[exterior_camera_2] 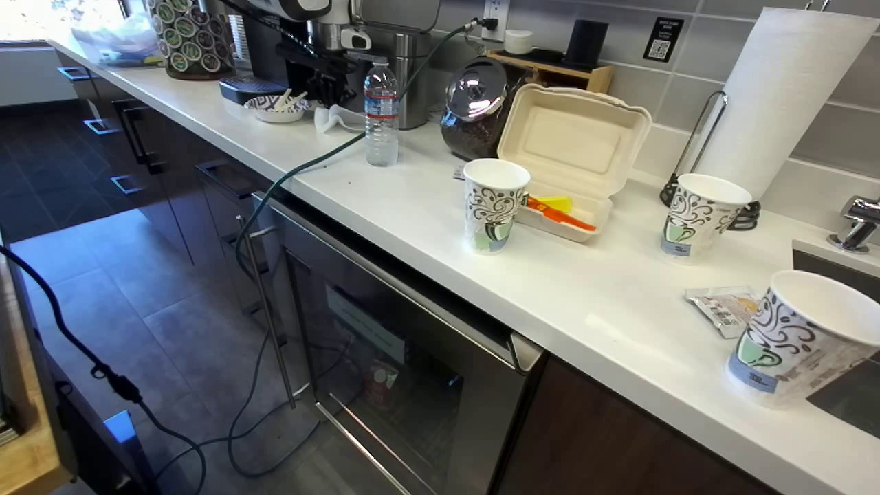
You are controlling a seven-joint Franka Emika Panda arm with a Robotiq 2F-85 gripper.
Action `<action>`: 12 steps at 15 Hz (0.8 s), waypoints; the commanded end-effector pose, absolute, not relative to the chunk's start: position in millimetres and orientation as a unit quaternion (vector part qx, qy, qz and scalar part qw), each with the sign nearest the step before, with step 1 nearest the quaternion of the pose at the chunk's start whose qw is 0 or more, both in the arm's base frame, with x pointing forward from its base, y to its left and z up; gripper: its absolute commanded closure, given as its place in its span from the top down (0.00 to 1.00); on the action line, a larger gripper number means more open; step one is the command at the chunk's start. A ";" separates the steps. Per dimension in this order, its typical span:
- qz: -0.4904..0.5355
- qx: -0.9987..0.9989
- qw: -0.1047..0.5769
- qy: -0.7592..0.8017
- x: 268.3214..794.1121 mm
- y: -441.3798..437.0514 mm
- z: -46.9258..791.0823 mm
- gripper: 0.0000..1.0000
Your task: Use the tissue to wipe the counter
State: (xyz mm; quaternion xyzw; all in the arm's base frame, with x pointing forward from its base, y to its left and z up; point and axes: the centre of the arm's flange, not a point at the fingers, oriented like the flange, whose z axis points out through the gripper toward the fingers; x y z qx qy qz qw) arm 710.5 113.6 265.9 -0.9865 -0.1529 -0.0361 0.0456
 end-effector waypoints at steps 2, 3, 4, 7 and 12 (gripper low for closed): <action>-0.006 -0.990 0.062 -0.125 675.6 98.7 249.9 0.00; -0.002 -0.992 0.062 -0.112 668.9 94.1 248.8 0.00; 0.002 -0.993 0.061 -0.097 663.2 88.6 247.7 0.00; 0.013 -0.998 0.054 -0.036 641.1 67.4 246.3 0.00; 0.024 -0.998 0.048 0.023 613.6 48.6 253.2 0.00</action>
